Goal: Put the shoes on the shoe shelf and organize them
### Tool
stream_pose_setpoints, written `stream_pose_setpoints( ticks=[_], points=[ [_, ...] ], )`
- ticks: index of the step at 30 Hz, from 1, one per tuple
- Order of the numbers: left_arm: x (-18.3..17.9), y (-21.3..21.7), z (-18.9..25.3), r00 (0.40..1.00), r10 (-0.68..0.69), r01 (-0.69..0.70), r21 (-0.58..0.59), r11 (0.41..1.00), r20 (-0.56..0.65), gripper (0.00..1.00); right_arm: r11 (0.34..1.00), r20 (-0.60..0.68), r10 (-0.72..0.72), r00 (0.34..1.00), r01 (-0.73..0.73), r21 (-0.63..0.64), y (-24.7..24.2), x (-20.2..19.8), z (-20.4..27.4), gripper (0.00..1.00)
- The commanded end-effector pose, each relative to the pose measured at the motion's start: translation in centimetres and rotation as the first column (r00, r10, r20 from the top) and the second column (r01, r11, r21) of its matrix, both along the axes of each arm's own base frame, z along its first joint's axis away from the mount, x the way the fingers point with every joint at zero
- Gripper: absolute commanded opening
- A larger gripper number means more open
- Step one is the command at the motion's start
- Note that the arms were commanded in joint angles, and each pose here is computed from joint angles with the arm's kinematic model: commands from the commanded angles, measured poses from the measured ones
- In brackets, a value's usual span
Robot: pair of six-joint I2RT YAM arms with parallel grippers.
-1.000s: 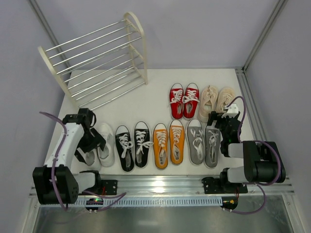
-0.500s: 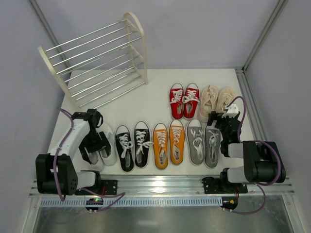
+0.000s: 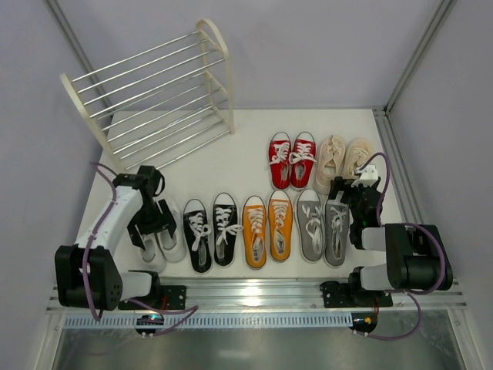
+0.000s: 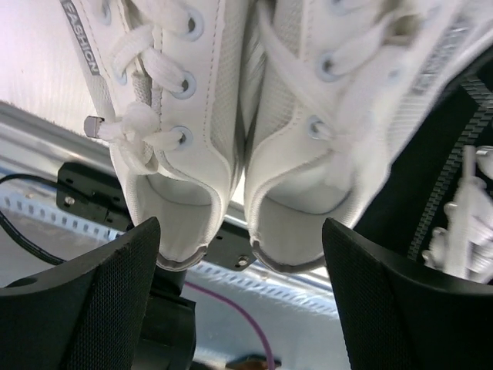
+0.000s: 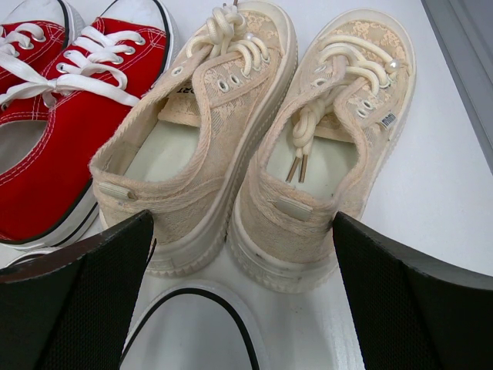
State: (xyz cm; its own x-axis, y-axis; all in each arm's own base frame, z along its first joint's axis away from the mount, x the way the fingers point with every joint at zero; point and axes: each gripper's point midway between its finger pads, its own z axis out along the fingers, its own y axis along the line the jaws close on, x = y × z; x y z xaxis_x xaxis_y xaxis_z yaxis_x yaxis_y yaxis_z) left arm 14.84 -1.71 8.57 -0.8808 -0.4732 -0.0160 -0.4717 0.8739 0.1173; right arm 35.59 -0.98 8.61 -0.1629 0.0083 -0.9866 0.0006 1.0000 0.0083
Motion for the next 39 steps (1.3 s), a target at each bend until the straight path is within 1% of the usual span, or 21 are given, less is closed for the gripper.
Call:
stream_pose_setpoints(
  ticks=[1,3,6,8,10,15,18,19,21,24,25,26,27,28,30,31,34,35,37,38,39],
  points=[
    [2.7,-0.1,2.7,0.979,0.020,-0.021,0.004,1.000,0.201,0.83,1.000,0.117,0.004,0.993,-0.004,0.002,0.1,1.0,3.2,0.97],
    [3.2,0.2,2.7,0.971,0.020,-0.025,0.018,1.000,0.237,0.81,1.000,0.114,0.002,0.993,-0.002,0.002,0.0,1.0,3.2,0.97],
    [2.2,-0.1,0.9,0.985,0.017,-0.018,0.006,1.000,0.172,0.74,1.000,0.117,0.004,0.993,-0.004,0.002,0.1,1.1,3.3,0.97],
    [2.4,-0.5,0.5,0.989,0.010,-0.008,-0.016,1.000,0.146,0.69,1.000,0.114,0.004,0.993,-0.004,0.002,0.1,1.0,3.2,0.97],
    [2.8,-0.7,0.0,0.988,0.017,-0.013,-0.027,1.000,0.154,0.68,1.000,0.117,0.005,0.993,-0.005,0.002,0.1,1.1,3.3,0.97],
    [2.5,-0.5,-0.9,0.997,0.012,-0.012,-0.009,1.000,0.079,0.67,1.000,0.116,0.002,0.993,-0.002,0.002,0.0,1.1,3.2,0.97],
    [2.7,-0.2,-1.2,0.998,0.014,-0.015,0.011,1.000,0.068,0.67,1.000,0.117,0.004,0.993,-0.004,0.002,0.1,1.1,3.3,0.97],
    [2.6,0.3,-1.4,0.998,0.030,-0.032,0.024,0.999,0.060,0.68,1.000,0.117,0.004,0.993,-0.004,0.002,0.1,1.1,3.3,0.97],
    [3.0,0.7,-1.6,0.997,0.051,-0.052,0.014,0.999,0.061,0.68,1.000,0.117,0.004,0.993,-0.004,0.001,0.1,1.1,3.3,0.97],
    [3.6,1.2,-2.5,0.995,0.083,-0.084,0.006,0.996,0.057,0.66,1.000,0.114,0.002,0.993,-0.002,0.002,0.0,1.1,3.2,0.97],
    [4.0,1.0,-2.8,0.994,0.085,-0.085,-0.005,0.996,0.062,0.60,1.000,0.114,0.004,0.993,-0.004,0.002,0.1,1.0,3.2,0.97],
    [4.2,0.4,-3.1,0.995,0.083,-0.080,-0.040,0.996,0.062,0.53,1.000,0.117,0.004,0.993,-0.004,0.000,0.1,1.1,3.3,0.97],
    [4.6,0.1,-3.6,0.994,0.082,-0.078,-0.057,0.995,0.076,0.44,1.000,0.116,0.004,0.993,-0.004,0.002,0.1,1.1,3.2,0.97],
    [4.7,-0.1,-4.1,0.994,0.081,-0.076,-0.070,0.995,0.067,0.27,1.000,0.116,0.004,0.993,-0.004,0.002,0.1,1.1,3.2,0.97],
    [5.0,-0.3,-4.7,0.995,0.081,-0.077,-0.076,0.994,0.062,0.08,1.000,0.116,0.005,0.993,-0.005,0.002,0.1,1.0,3.2,0.97],
    [4.9,-0.2,-5.0,0.996,0.081,-0.078,-0.073,0.994,0.045,0.00,1.000,0.117,0.004,0.993,-0.004,0.002,0.1,1.1,3.3,0.97],
    [5.3,-0.3,-5.1,0.996,0.074,-0.069,-0.071,0.995,0.059,0.00,1.000,0.116,0.004,0.993,-0.004,0.002,0.1,1.1,3.2,0.97],
    [5.6,-0.7,-4.8,0.995,0.057,-0.051,-0.072,0.996,0.085,0.00,1.000,0.116,0.002,0.993,-0.002,0.002,0.0,1.0,3.2,0.97],
    [6.5,-1.4,-4.1,0.988,0.034,-0.023,-0.074,0.997,0.153,0.00,1.000,0.117,0.005,0.993,-0.005,0.002,0.1,1.1,3.3,0.97],
    [7.2,-2.1,-2.9,0.974,-0.010,0.023,-0.054,0.998,0.226,0.00,1.000,0.116,0.004,0.993,-0.004,0.000,0.1,1.0,3.2,0.97],
    [7.9,-2.6,-2.2,0.957,-0.022,0.036,-0.042,0.998,0.289,0.00,1.000,0.116,0.004,0.993,-0.004,0.002,0.1,1.1,3.2,0.97]
  ],
)
